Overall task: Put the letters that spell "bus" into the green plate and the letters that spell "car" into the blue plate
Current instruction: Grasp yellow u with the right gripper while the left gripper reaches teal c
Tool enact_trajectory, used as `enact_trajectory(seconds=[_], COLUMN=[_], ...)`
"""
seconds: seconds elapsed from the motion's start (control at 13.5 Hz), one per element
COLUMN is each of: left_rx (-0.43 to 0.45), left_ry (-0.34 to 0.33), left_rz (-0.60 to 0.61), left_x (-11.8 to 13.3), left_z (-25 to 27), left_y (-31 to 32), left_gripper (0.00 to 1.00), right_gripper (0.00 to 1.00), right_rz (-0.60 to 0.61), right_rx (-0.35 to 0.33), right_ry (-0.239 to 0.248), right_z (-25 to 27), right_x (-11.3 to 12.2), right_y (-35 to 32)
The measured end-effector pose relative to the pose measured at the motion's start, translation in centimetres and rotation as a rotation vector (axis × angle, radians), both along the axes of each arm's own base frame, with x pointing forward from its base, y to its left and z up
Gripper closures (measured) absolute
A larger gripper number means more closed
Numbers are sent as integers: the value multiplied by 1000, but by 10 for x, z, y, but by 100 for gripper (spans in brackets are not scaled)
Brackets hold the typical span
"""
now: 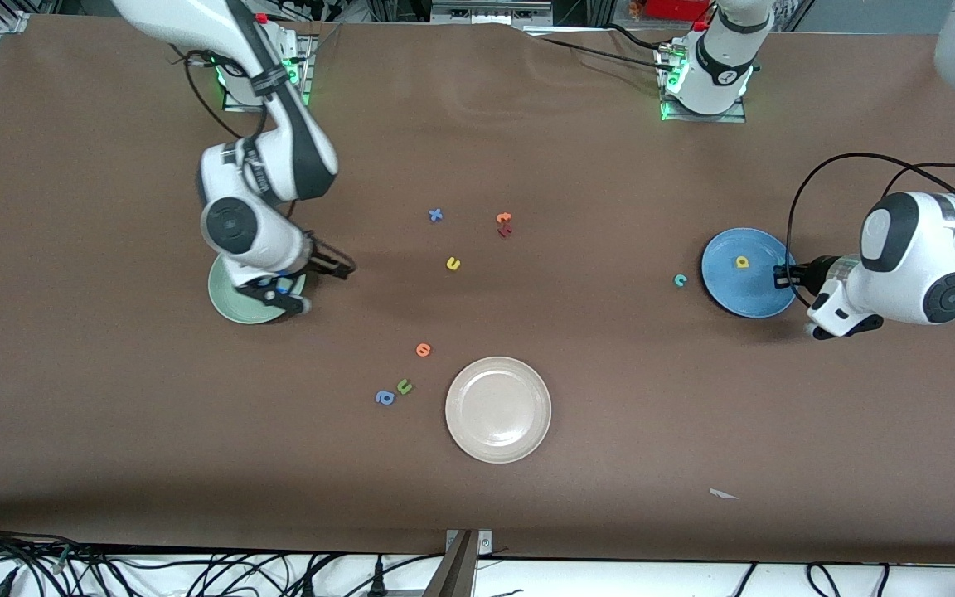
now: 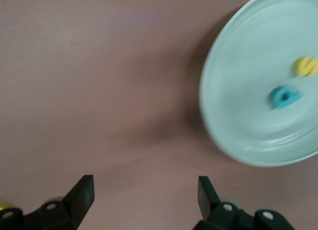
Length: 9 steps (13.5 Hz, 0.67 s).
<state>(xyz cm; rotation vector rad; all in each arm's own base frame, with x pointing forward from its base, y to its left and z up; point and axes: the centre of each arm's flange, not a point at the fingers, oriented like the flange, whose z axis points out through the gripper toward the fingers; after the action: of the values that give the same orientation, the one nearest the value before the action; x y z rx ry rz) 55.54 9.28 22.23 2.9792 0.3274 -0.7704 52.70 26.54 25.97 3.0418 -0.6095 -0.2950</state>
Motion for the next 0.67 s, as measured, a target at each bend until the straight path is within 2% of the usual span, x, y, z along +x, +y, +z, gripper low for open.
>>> enact_trajectory(seconds=[0.07, 0.15, 0.22, 0.37, 0.45, 0.67], left_rx=[-7, -14, -20, -27, -28, -24], left_ry=[3, -4, -10, -15, -16, -24], left_rz=[2, 1, -2, -3, -3, -3], left_x=[-3, -3, -4, -7, -8, -6], left_z=[-7, -13, -20, -29, -30, -26], left_y=[2, -1, -4, -7, -7, -7], left_gripper=[89, 89, 89, 85, 79, 49], right_gripper=[10, 25, 35, 35, 36, 36], right_rz=[-32, -60, -75, -67, -77, -97], right_rx=[9, 18, 24, 34, 38, 33], right_ry=[-25, -47, -63, -88, -100, -108], right_z=[-1, -3, -7, -15, -19, -38], right_x=[-7, -14, -21, -30, -32, -40], right_y=[22, 44, 64, 111, 135, 185])
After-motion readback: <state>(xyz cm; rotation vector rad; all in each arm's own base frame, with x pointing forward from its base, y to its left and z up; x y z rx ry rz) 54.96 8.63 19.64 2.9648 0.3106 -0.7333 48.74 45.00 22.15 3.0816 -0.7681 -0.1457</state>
